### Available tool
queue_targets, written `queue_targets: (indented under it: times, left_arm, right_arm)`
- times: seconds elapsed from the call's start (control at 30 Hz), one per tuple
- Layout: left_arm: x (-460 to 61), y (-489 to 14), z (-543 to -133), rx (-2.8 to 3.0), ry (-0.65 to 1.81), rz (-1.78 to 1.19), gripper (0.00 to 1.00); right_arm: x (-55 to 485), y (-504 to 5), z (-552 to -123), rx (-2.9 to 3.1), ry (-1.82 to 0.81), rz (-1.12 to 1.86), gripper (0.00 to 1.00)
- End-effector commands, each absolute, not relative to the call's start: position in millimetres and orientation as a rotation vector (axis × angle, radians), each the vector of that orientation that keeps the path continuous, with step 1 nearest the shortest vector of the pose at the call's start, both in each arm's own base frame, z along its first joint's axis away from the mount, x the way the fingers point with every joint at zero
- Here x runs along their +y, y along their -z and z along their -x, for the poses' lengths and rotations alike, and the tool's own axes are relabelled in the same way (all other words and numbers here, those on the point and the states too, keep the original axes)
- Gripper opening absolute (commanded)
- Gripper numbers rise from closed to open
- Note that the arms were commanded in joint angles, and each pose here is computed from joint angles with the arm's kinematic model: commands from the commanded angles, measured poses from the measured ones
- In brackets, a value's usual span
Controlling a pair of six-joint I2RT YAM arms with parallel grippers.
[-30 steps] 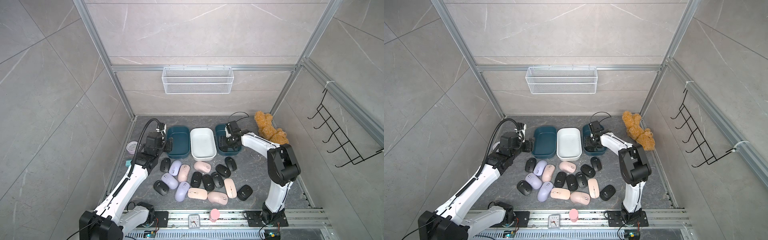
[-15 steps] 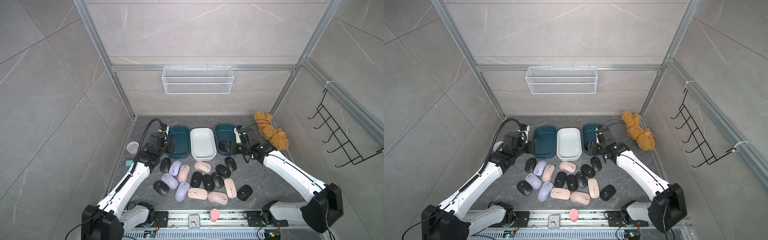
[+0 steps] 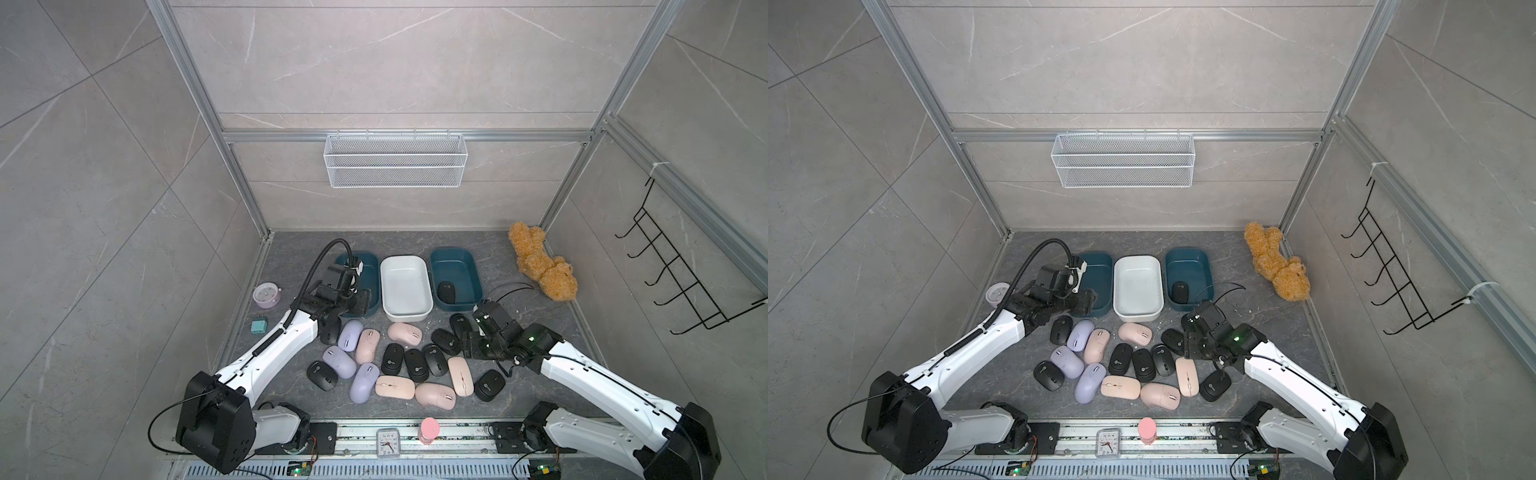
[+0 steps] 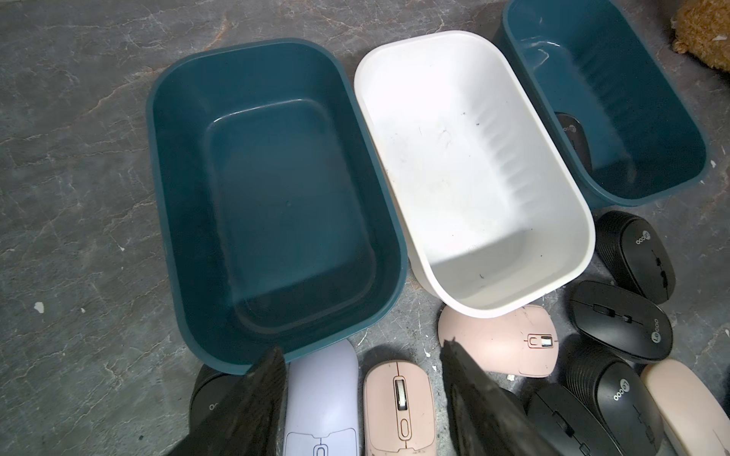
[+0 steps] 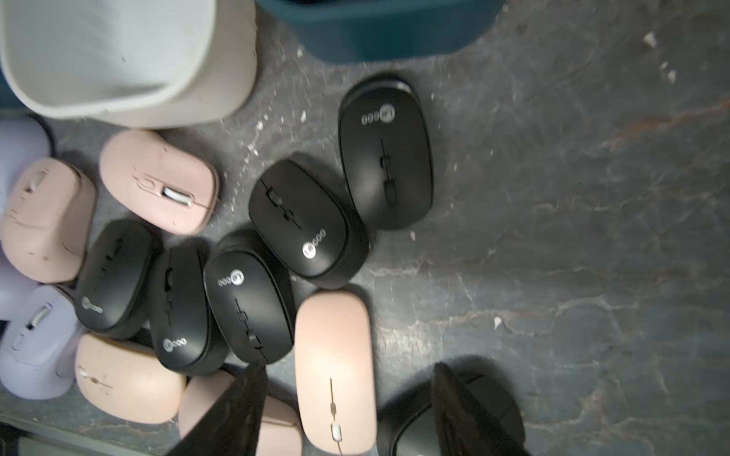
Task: Place the mice by color into the storage box
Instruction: Pick up the mouse from the center of the board.
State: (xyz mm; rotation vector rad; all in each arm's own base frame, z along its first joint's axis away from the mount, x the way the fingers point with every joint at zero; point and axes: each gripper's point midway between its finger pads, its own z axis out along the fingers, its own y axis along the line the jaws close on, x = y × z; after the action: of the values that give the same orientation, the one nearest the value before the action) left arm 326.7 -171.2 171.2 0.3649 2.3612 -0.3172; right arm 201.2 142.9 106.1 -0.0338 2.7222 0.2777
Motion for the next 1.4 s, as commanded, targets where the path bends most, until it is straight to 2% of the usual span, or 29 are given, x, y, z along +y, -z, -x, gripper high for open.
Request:
queue_targets:
  times: [0.0, 0.4, 0.77, 1.37]
  left_arm:
    - [-181.7, -180.3, -328.2, 2.326, 0.384, -0.385, 0.65]
    - [-186.8, -174.6, -322.1, 2.336, 0.357, -0.440, 0.65]
    - [-186.5, -175.2, -321.9, 2.332, 0.343, -0.450, 0.65]
    - [-185.7, -173.8, -322.4, 2.339, 0.329, -0.451, 0.65]
  right_arm:
    - [135.6, -90.8, -180.8, 2.784, -0.223, -0.028, 0.68]
    - [163.7, -55.7, -158.3, 2.881, -0.156, 0.069, 0.69]
    - [166.5, -26.3, -148.8, 2.946, -0.113, 0.068, 0.71]
    - [159.5, -7.9, -146.5, 2.973, -0.030, 0.067, 0.69]
